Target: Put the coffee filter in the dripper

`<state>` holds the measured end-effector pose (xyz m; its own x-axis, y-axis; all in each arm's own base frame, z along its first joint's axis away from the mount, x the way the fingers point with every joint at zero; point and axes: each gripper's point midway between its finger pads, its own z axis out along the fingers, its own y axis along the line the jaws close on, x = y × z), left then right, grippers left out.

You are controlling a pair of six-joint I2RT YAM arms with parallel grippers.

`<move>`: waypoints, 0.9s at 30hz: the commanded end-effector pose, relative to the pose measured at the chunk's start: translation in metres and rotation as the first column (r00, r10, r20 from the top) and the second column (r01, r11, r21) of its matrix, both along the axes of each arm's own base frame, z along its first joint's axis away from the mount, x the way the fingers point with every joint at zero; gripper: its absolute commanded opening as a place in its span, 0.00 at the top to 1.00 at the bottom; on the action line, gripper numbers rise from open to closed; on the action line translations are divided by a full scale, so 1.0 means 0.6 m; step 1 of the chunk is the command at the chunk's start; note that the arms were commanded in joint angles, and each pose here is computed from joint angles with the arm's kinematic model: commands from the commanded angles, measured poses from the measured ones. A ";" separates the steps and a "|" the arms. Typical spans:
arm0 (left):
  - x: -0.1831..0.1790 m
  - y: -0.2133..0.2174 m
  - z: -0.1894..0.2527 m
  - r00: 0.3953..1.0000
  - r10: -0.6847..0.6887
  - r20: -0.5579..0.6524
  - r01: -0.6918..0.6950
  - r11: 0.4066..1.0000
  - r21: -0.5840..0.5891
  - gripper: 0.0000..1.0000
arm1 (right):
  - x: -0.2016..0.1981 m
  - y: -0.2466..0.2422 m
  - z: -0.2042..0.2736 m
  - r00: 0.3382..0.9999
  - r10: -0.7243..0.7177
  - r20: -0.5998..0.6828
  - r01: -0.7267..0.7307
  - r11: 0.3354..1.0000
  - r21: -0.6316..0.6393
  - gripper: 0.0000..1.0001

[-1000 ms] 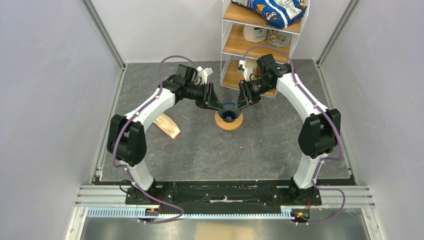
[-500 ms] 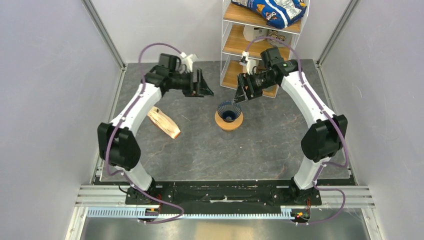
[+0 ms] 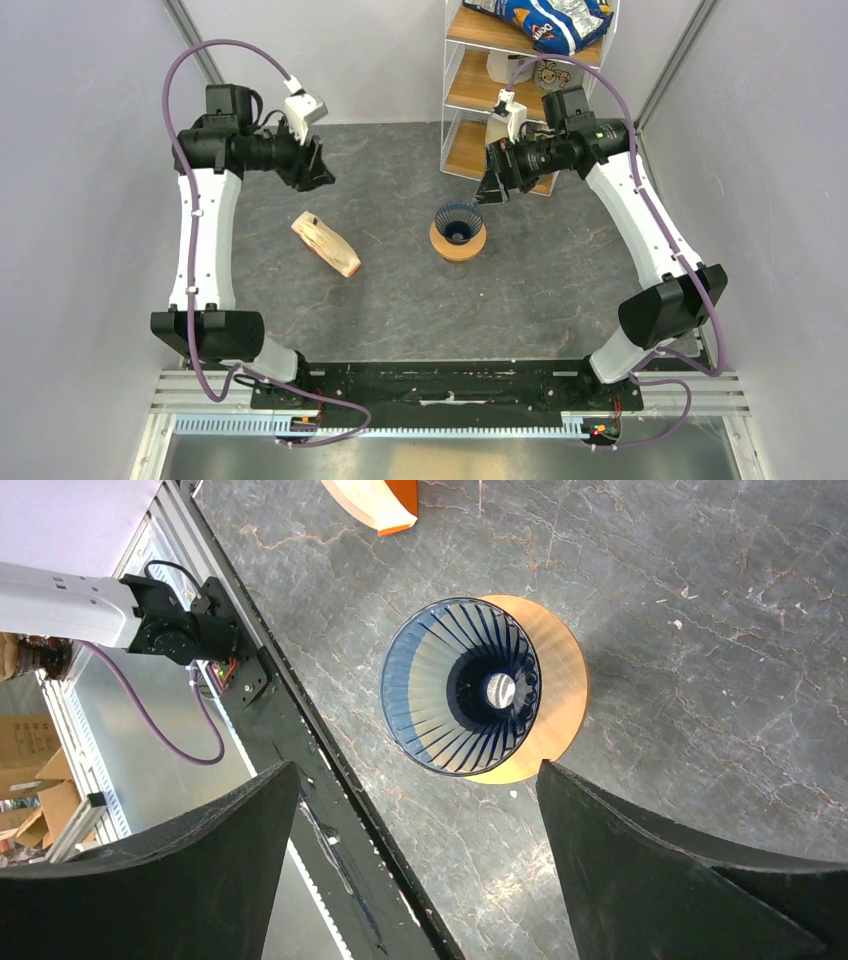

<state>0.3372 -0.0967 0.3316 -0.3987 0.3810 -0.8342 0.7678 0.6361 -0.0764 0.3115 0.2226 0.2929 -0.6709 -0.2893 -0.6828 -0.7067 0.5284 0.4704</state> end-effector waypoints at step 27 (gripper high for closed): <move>-0.048 0.094 -0.246 0.587 -0.799 -0.128 0.707 0.428 0.563 0.86 | -0.008 0.000 -0.007 1.000 0.025 -0.007 -0.025 1.000 0.007 0.03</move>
